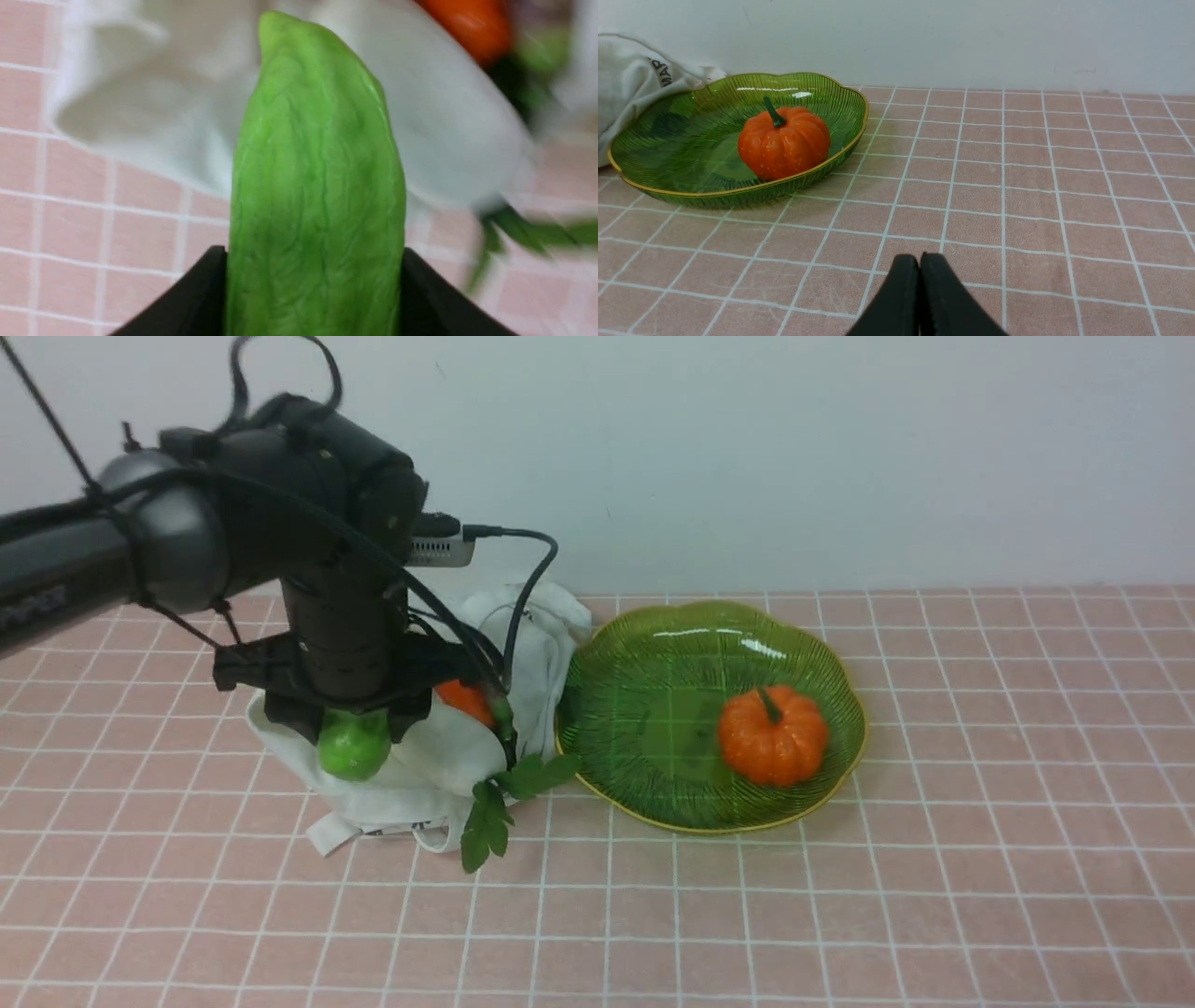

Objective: Take vegetables from bag on pink coffee tablecloth place on plate.
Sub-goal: 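Place the green vegetable from the bag onto the plate with the left gripper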

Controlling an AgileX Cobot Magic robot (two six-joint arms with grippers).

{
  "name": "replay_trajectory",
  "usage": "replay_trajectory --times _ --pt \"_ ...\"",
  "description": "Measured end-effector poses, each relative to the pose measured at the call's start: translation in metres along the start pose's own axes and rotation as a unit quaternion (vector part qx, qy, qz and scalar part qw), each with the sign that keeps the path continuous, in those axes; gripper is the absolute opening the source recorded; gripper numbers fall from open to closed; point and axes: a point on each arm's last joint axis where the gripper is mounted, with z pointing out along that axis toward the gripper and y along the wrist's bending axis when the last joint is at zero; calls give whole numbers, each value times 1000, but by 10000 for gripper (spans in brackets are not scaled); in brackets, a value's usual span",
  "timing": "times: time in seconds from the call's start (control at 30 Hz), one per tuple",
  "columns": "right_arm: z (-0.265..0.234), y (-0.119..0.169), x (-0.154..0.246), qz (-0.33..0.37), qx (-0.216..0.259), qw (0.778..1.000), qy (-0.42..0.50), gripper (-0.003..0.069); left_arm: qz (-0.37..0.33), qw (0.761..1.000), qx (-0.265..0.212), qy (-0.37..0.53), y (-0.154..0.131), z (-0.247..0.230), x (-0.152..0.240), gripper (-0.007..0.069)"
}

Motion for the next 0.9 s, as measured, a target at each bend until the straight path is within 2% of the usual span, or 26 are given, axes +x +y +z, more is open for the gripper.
replay_trajectory --times 0.13,0.23,0.33,0.47,0.7,0.77,0.9 --pt "0 0 0 0 0 1000 0 -15 67 993 96 1 -25 -8 7 376" --pt "0 0 0 0 0 1000 0 -15 93 979 174 -41 -54 -1 3 376" --pt "0 0 0 0 0 1000 0 -15 99 970 208 -83 -71 9 -3 376" --pt "0 0 0 0 0 1000 0 -15 115 957 227 -138 -96 37 -12 376" --pt "0 0 0 0 0 1000 0 -15 108 957 223 -153 -110 88 -18 385" --pt "0 0 0 0 0 1000 0 -15 106 958 222 -150 -111 92 -17 407" --pt "0 0 0 0 0 1000 0 -15 96 957 229 -151 -111 91 -18 536"
